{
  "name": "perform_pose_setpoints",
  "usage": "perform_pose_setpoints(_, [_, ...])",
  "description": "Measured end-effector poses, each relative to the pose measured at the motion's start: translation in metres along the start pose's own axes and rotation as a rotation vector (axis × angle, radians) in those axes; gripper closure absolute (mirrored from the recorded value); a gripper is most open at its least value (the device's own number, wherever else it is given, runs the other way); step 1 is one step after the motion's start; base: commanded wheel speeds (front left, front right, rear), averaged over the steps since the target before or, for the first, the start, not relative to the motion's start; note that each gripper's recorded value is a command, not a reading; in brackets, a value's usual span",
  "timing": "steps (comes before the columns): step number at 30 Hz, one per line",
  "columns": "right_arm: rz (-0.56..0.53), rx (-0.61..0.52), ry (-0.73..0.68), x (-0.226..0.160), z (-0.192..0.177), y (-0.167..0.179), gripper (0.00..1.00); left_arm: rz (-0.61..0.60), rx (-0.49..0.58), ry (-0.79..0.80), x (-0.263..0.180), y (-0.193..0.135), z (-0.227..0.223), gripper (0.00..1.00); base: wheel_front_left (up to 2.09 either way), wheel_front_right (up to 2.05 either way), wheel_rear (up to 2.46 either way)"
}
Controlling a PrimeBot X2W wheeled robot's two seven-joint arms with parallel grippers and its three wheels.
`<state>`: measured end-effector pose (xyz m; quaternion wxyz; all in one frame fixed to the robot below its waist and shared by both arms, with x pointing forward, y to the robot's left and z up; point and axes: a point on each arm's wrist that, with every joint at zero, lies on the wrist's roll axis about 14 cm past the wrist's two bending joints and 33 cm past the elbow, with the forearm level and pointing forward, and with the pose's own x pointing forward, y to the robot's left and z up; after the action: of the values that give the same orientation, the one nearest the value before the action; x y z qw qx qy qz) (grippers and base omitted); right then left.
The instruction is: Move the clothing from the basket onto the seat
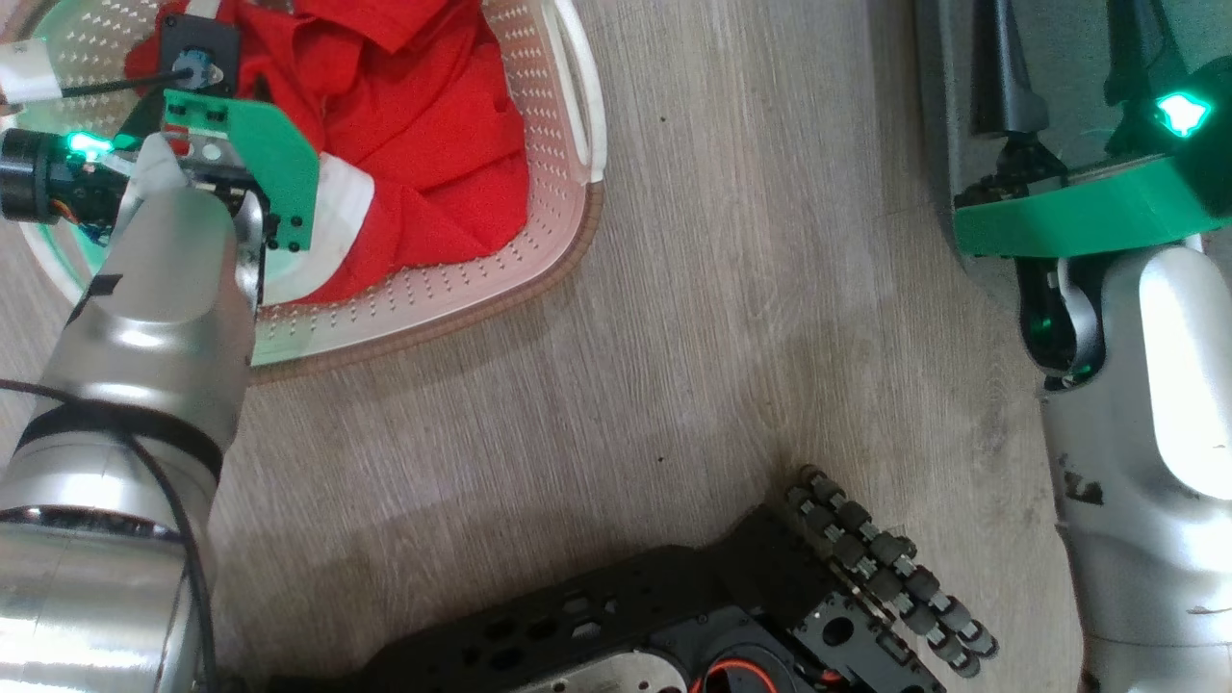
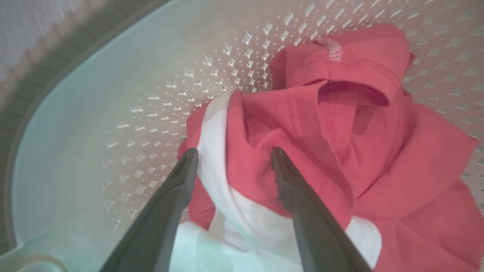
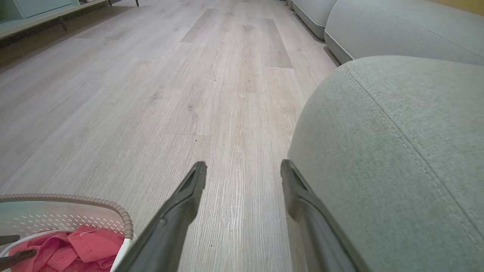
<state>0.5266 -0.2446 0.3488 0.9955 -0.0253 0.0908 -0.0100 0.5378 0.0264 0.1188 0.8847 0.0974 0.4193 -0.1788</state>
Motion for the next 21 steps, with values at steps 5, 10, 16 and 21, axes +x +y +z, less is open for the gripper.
perform_pose_setpoints(5, [0.003,0.003,0.007,0.001,-0.004,0.002,0.00,-0.012,0.001,0.019,0.000,-0.001,-0.006,1.00,0.00,0.00,0.00])
perform_pose_setpoints(10, [-0.002,0.012,-0.014,0.001,0.006,0.001,0.00,-0.044,-0.054,-0.067,-0.011,-0.009,0.017,1.00,0.00,0.00,0.00])
perform_pose_setpoints(16, [-0.012,0.024,-0.029,-0.013,0.021,-0.003,0.00,-0.046,-0.167,-0.209,-0.046,-0.003,0.058,1.00,0.00,0.00,0.00])
perform_pose_setpoints(21, [-0.004,0.036,-0.042,-0.031,0.037,-0.001,0.00,-0.030,-0.218,-0.397,-0.095,0.011,0.110,1.00,0.00,0.00,0.00])
